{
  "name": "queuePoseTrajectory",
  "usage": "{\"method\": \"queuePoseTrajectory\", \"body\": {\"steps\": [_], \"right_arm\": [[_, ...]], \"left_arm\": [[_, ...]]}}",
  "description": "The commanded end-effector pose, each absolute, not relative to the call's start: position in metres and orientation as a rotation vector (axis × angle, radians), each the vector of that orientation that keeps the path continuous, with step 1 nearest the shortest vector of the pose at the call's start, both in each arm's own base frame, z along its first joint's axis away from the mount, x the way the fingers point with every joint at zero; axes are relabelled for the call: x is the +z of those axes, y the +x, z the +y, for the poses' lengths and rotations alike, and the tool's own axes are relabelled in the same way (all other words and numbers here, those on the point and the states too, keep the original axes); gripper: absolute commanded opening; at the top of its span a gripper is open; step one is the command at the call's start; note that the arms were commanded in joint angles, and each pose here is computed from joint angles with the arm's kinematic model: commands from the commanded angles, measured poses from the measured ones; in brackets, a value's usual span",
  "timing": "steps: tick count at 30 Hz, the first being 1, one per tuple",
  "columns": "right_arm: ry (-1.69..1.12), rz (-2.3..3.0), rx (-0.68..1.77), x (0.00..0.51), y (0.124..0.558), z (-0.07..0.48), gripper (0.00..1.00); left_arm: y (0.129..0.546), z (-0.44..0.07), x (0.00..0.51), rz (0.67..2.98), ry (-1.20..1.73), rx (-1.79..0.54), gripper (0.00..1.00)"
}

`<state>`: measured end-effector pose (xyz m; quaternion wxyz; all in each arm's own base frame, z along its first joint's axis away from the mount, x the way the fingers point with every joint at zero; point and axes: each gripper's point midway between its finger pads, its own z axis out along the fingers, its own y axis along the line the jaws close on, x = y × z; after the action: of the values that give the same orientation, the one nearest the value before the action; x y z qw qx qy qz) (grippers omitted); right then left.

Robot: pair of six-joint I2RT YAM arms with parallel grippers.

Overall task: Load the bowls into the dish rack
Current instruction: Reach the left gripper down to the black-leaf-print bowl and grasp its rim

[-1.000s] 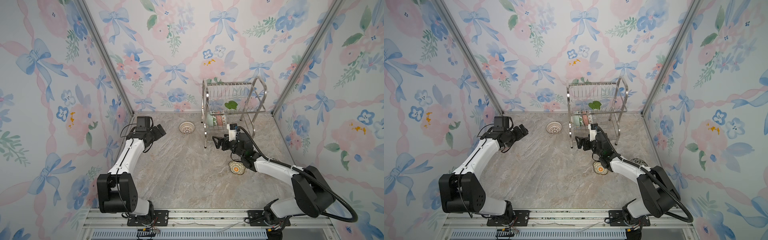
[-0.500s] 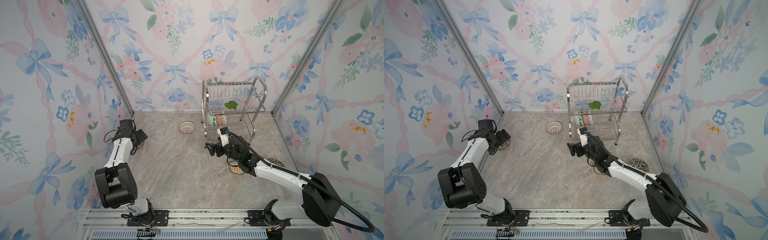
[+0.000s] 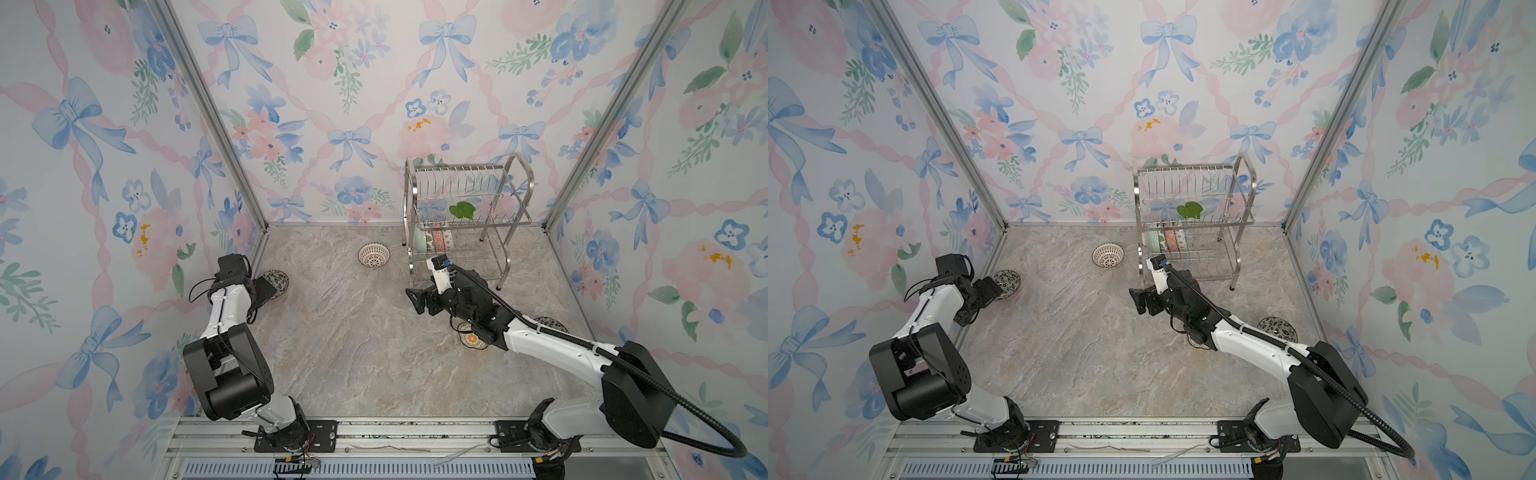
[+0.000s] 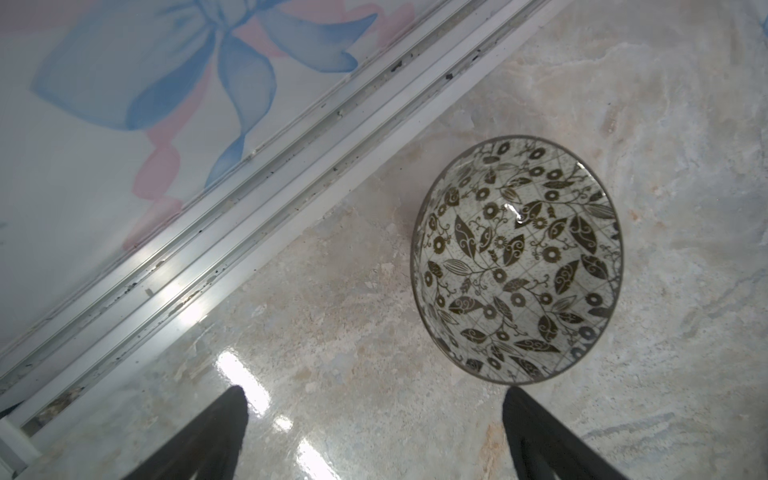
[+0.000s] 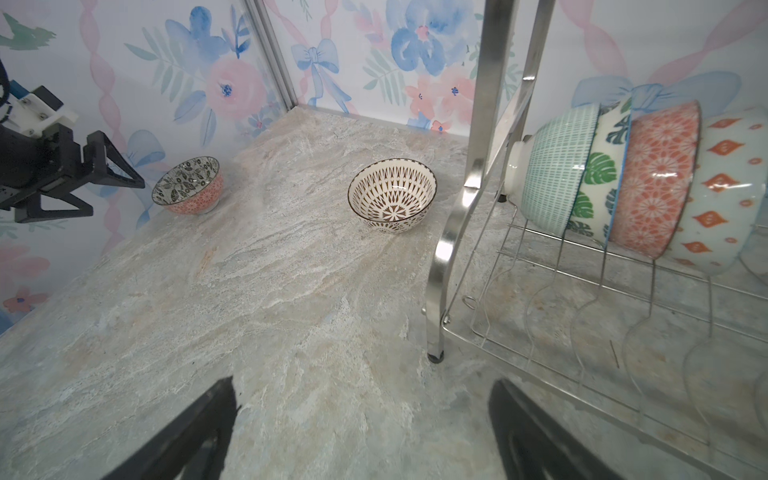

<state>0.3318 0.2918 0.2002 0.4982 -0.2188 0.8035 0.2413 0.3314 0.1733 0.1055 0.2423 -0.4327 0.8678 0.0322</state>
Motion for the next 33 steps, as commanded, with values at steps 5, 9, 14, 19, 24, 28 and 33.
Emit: {"method": "queuePoseTrajectory", "body": {"steps": [5,9,14,19,24,28,33], "right_arm": [[-0.542,1.935,0.542,0.208,0.331,0.29,0.97],[-0.539,1.936,0.548,0.209,0.331,0.289,0.96],[-0.524,1.934,0.565,0.209,0.33,0.286,0.97],[-0.501,1.934,0.573,0.21,0.331,0.279,0.96],[-0.487,1.932,0.598,0.21,0.332,0.279,0.96],[-0.486,1.948,0.603,0.204,0.334,0.28,0.97],[-0.487,1.956,0.58,0.202,0.337,0.279,0.97]], "left_arm": [[0.334,0.169,0.089,2.426,-1.203,0.043,0.93],[0.341,0.17,0.072,2.462,-1.225,0.035,0.9],[0.35,0.171,0.061,2.471,-1.246,0.013,0.87],[0.36,0.173,0.059,2.46,-1.25,-0.008,0.85],[0.372,0.176,0.057,2.448,-1.232,-0.018,0.78],[0.374,0.177,0.05,2.454,-1.226,-0.014,0.61],[0.374,0.175,0.049,2.459,-1.208,-0.023,0.29]]}}
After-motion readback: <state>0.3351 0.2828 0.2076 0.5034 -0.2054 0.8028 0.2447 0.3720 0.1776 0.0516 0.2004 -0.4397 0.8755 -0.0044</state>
